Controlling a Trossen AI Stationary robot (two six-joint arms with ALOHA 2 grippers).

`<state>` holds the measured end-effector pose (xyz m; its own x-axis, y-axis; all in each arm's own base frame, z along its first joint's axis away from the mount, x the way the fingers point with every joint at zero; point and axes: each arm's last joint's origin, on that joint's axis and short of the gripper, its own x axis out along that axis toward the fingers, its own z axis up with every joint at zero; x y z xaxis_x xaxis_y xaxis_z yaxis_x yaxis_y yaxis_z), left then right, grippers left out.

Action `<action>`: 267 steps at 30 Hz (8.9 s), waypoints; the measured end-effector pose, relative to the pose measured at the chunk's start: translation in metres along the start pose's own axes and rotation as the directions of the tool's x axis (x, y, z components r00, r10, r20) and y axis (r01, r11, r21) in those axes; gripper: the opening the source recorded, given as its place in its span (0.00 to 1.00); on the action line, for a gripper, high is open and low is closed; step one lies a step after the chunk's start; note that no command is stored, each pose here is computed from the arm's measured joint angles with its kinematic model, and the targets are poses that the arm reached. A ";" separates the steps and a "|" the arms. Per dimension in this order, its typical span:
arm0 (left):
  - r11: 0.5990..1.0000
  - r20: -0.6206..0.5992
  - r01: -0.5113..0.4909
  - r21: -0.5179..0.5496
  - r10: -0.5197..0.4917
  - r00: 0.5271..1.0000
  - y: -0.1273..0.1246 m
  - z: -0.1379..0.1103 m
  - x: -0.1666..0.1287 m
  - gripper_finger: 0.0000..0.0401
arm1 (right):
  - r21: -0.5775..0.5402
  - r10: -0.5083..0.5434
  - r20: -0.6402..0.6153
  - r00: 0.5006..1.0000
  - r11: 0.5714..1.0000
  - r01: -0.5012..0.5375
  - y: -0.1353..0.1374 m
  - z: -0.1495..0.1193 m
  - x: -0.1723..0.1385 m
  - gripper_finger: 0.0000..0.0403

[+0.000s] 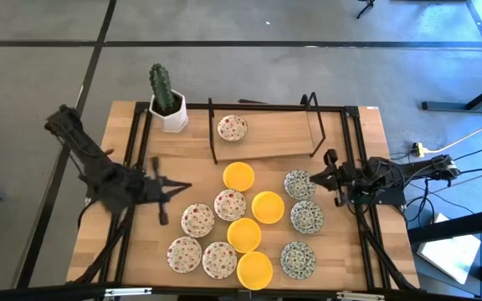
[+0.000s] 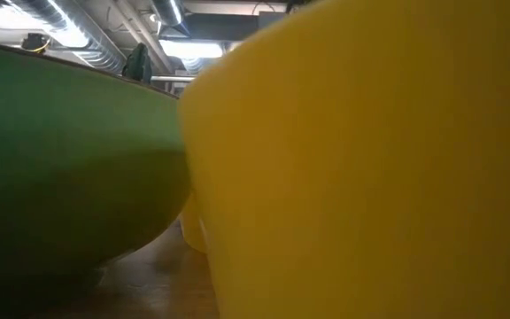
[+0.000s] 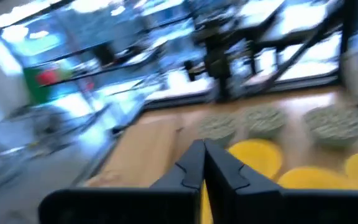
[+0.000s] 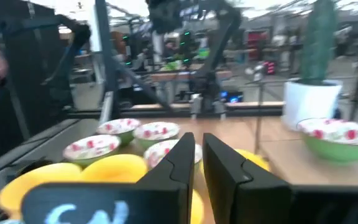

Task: Pick & Place Mini bowls
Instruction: Put the yellow bowl on the shelf

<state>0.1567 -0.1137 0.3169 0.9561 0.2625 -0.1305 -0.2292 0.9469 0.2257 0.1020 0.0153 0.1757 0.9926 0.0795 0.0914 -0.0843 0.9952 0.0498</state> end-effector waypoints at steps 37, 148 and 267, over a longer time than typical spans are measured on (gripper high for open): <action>0.912 0.590 0.272 0.306 -0.406 0.697 0.041 -0.116 0.008 0.01 | 0.034 0.092 -0.031 0.995 0.995 -0.091 0.003 -0.003 0.000 0.09; 0.958 0.010 -0.127 0.256 0.129 0.992 0.027 -0.078 0.080 0.01 | -0.210 -0.181 -0.878 0.443 0.978 -0.016 0.019 0.017 0.215 0.53; 0.955 0.014 -0.121 0.270 0.121 0.993 0.027 -0.078 0.081 0.01 | -0.075 -0.271 -0.899 0.343 0.869 0.489 -0.196 0.074 0.198 0.01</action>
<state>0.2134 -0.0522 0.2377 0.9237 0.3729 -0.0885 -0.2849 0.8225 0.4923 0.3086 -0.1685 0.2580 0.4416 -0.1909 -0.8767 0.4188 0.9080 0.0133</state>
